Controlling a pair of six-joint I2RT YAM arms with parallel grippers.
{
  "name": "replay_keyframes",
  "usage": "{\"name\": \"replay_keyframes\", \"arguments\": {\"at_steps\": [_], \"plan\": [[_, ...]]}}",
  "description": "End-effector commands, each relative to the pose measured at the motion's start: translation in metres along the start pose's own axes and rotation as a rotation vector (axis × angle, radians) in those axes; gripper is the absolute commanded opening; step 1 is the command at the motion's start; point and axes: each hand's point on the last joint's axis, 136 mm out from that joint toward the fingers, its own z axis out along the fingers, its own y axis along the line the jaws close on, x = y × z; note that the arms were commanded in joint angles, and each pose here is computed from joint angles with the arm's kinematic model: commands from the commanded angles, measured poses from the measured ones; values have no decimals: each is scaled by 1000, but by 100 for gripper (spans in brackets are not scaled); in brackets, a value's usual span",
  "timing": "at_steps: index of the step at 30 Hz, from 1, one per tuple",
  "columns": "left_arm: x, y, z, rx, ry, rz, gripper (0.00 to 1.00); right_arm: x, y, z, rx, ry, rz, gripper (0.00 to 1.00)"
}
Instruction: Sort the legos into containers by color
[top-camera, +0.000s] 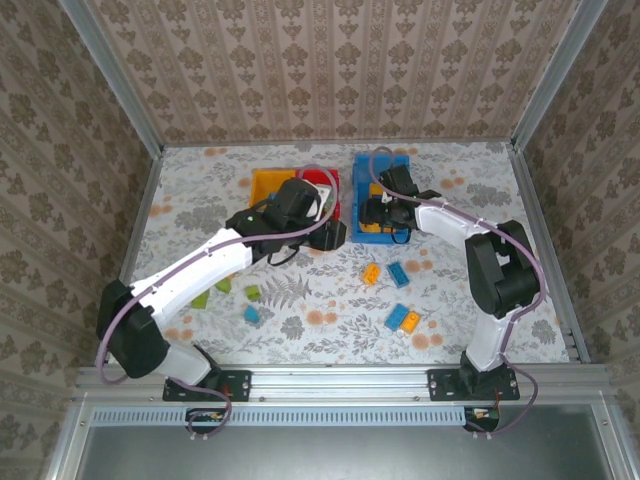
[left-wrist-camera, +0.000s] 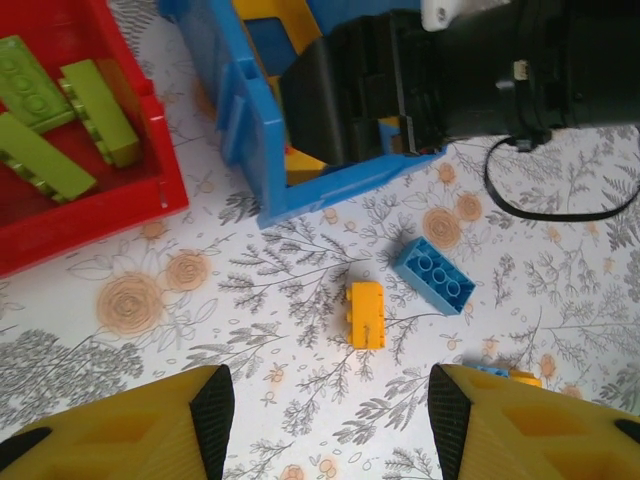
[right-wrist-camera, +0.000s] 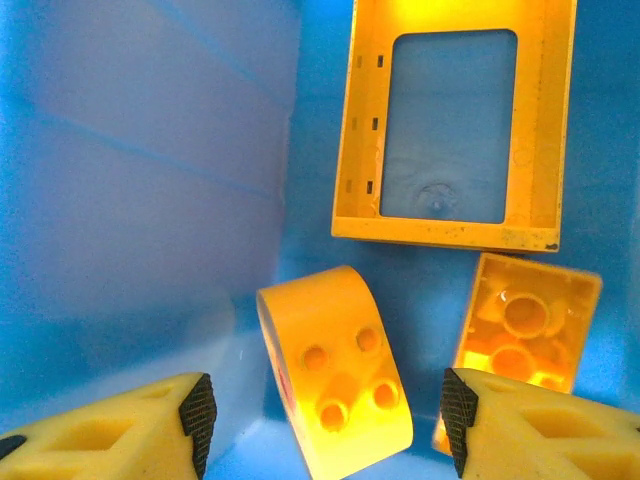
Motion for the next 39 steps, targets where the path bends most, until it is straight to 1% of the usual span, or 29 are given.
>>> {"name": "replay_keyframes", "arguments": {"at_steps": [1,4,8,11,13,16,18,20,23,26,29,32,36,39], "plan": [[6,29,-18,-89,-12,-88,57,-21,17,-39,-17,-89,-52,64],[20,60,-32,-174,-1,-183,57,-21,31,-62,-31,-154,-125,64],[47,98,-52,-257,10,-297,57,-8,66,-90,-150,-281,-254,66],[66,123,-69,-329,13,-391,57,20,103,-105,-266,-347,-417,69],[80,139,-80,-373,16,-456,57,44,128,-110,-345,-364,-528,73],[105,162,-94,-445,42,-575,57,79,156,-110,-448,-334,-626,75],[128,181,-100,-504,94,-676,57,101,175,-110,-505,-307,-707,77],[146,192,-104,-531,139,-745,58,118,190,-109,-549,-281,-778,78],[167,207,-106,-560,188,-843,61,137,210,-108,-612,-232,-838,79],[184,221,-102,-566,218,-932,62,143,221,-104,-644,-200,-829,79],[192,233,-89,-549,223,-1014,62,145,226,-102,-654,-191,-828,79],[187,247,-76,-532,189,-1067,61,147,229,-103,-663,-180,-831,79],[174,262,-67,-529,160,-1077,61,153,230,-103,-683,-158,-840,79],[174,269,-63,-546,168,-1082,61,159,232,-103,-704,-139,-843,80]]}}
